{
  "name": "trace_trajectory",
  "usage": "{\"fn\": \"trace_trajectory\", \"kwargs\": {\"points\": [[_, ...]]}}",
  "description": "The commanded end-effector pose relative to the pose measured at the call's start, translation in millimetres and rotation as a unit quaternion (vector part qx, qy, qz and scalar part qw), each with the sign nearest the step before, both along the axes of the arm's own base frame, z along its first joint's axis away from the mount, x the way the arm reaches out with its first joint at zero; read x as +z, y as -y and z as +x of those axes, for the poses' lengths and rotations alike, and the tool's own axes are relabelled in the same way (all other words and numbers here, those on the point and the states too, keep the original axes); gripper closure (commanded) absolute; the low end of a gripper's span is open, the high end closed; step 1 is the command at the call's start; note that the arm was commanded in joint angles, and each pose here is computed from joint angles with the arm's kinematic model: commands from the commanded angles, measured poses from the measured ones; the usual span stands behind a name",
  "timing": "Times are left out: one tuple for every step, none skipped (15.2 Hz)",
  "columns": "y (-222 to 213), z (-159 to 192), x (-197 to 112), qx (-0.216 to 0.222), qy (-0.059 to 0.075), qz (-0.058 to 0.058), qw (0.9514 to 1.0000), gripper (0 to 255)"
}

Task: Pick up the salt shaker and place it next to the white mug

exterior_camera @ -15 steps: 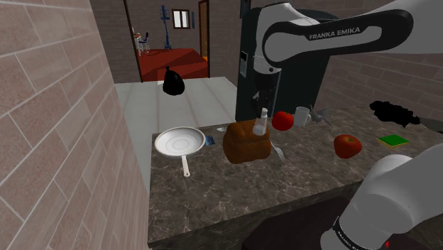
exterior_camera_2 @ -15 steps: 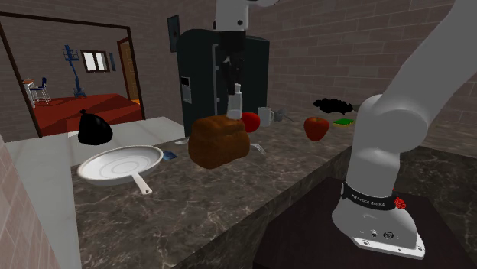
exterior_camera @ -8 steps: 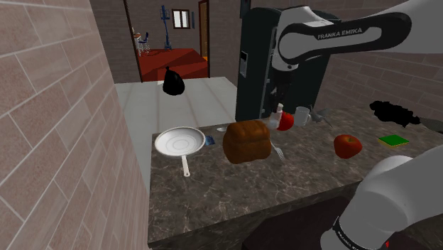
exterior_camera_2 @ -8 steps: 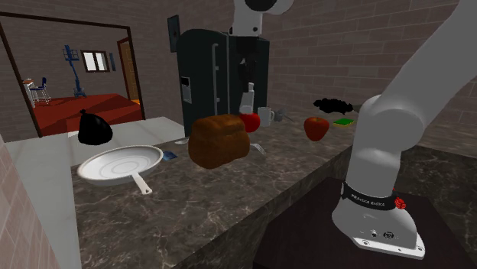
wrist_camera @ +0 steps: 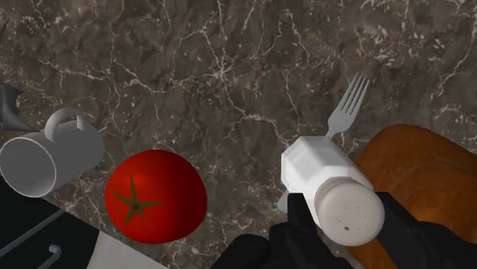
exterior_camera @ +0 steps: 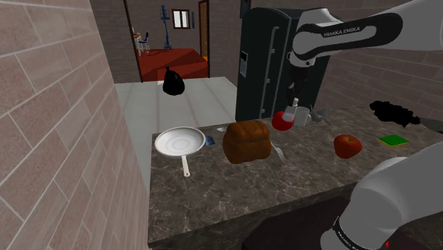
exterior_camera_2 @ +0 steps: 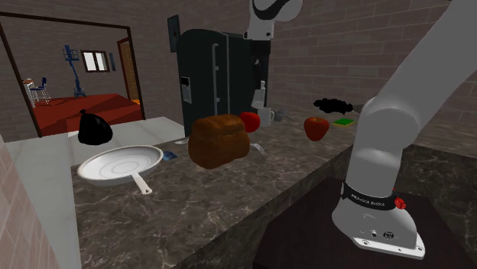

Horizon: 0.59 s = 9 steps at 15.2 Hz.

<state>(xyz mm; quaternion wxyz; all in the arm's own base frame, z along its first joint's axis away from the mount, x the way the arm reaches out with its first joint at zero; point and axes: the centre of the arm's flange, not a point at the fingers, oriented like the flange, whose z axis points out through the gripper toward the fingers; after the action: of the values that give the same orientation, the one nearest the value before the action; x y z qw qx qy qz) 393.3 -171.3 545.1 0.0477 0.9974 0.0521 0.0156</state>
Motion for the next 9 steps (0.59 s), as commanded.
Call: {"fn": "trace_trajectory", "kwargs": {"points": [[26,-1,1,0.001,0.000,0.000,1.0000,255],[39,-2,1,0.001,0.000,0.000,1.0000,255],[52,-3,1,0.001,0.000,0.000,1.0000,255],[65,-3,1,0.001,0.000,0.000,1.0000,255],[78,-4,1,0.001,0.000,0.000,1.0000,255],[91,-5,1,0.001,0.000,0.000,1.0000,255],[105,-6,1,0.001,0.000,0.000,1.0000,255],[118,-7,1,0.001,0.000,0.000,1.0000,255],[131,-7,1,0.001,0.000,0.000,1.0000,255]]}}
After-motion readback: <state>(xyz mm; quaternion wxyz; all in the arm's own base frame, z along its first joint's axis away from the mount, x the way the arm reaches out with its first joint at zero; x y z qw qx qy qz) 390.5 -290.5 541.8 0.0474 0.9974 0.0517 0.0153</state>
